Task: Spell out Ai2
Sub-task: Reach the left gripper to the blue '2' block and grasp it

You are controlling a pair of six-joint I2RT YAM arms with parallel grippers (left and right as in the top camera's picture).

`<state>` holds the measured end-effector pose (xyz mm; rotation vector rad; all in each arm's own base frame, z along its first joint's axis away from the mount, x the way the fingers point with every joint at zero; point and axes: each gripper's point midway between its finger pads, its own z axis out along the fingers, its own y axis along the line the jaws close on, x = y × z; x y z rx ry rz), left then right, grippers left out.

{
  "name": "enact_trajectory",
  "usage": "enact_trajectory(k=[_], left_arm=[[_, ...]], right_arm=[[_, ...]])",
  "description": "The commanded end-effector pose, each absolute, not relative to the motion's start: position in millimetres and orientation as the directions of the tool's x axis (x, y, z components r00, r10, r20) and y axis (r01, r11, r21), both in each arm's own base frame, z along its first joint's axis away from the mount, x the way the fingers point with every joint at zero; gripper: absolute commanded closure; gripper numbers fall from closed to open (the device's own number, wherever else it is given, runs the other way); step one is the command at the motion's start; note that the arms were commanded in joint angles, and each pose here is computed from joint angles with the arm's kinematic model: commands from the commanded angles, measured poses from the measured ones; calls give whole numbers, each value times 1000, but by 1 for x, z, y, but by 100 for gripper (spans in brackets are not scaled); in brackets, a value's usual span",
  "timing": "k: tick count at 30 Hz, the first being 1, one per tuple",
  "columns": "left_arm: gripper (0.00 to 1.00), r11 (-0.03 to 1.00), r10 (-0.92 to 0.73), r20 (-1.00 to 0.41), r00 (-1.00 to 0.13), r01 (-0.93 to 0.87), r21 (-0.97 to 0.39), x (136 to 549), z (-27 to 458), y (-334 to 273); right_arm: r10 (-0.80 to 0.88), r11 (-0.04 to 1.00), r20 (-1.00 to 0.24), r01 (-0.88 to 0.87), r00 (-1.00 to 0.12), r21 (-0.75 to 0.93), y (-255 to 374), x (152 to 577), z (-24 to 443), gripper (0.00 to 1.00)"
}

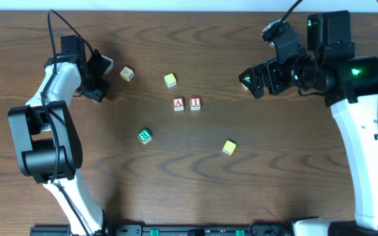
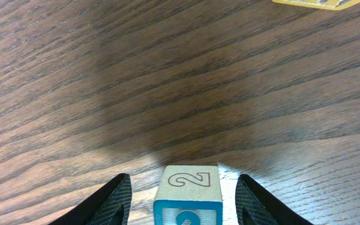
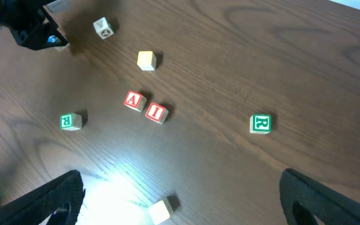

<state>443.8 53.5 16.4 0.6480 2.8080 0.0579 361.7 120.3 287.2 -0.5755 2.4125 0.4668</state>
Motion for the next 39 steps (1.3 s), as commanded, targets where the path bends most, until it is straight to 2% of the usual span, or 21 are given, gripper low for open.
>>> enact_trajectory(k=[1,8,19,39], left_arm=[[46,901,432,-246,-868,427,74,447,14,52],[45,902,430,-218,-876,429,55,439,10,51],[51,908,417,-181,-891,419,31,428,8,55],[75,923,380,-162,-911,384,11,422,7,55]], right_arm=[[-294,840,-638,-511,-712,183,118,360,289,1],[-290,841,-637,-508,-714,186,118,360,289,1],[-290,841,-637,-508,-714,186,118,361,289,1],[-290,841,-647,-510,-706,180,119,363,291,1]])
